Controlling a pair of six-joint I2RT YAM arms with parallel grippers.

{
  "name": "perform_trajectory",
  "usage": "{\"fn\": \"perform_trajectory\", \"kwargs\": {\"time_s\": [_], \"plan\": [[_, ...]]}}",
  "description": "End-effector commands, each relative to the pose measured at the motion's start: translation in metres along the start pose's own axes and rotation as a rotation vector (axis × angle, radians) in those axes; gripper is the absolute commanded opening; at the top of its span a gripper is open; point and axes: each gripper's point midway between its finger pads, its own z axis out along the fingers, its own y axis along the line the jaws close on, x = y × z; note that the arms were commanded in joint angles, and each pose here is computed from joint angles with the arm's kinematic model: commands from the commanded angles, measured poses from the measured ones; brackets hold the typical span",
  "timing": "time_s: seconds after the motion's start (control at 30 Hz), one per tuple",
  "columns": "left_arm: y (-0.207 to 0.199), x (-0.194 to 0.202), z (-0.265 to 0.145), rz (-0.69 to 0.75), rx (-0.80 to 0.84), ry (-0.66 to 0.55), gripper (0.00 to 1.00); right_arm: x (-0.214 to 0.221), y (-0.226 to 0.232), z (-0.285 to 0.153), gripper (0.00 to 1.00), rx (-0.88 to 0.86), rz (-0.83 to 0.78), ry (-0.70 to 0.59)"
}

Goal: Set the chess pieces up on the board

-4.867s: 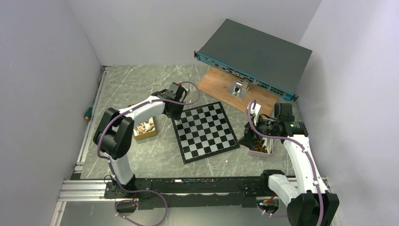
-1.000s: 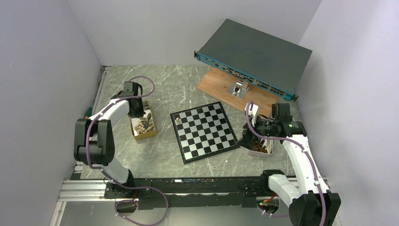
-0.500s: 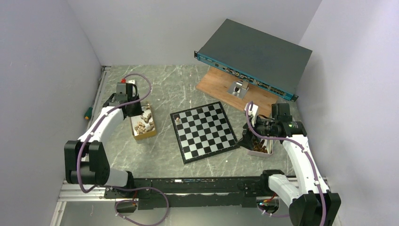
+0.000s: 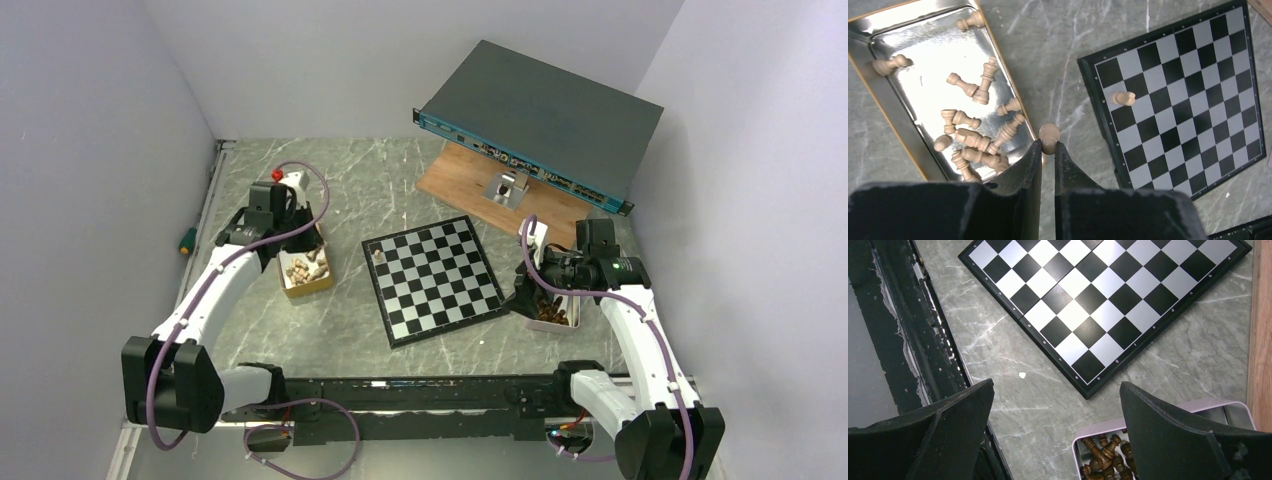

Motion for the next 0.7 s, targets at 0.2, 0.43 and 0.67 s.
{"fn": "perform_trajectory", "kwargs": {"time_s": [0.2,0.43,0.67], "plan": [[-0.043,-0.015,-0.004,0.080,0.099,-0.020,0.00,-0.007,-0.005,0.000,1.00,0.016,-0.038,-0.020],[-0.068,-0.015,0.010,0.137,0.114,0.013,0.00,-0.007,-0.005,0.000,1.00,0.019,-0.039,-0.020],[-0.091,-0.019,0.022,0.190,0.115,0.030,0.00,-0.007,-0.006,0.000,1.00,0.022,-0.041,-0.020]]}}
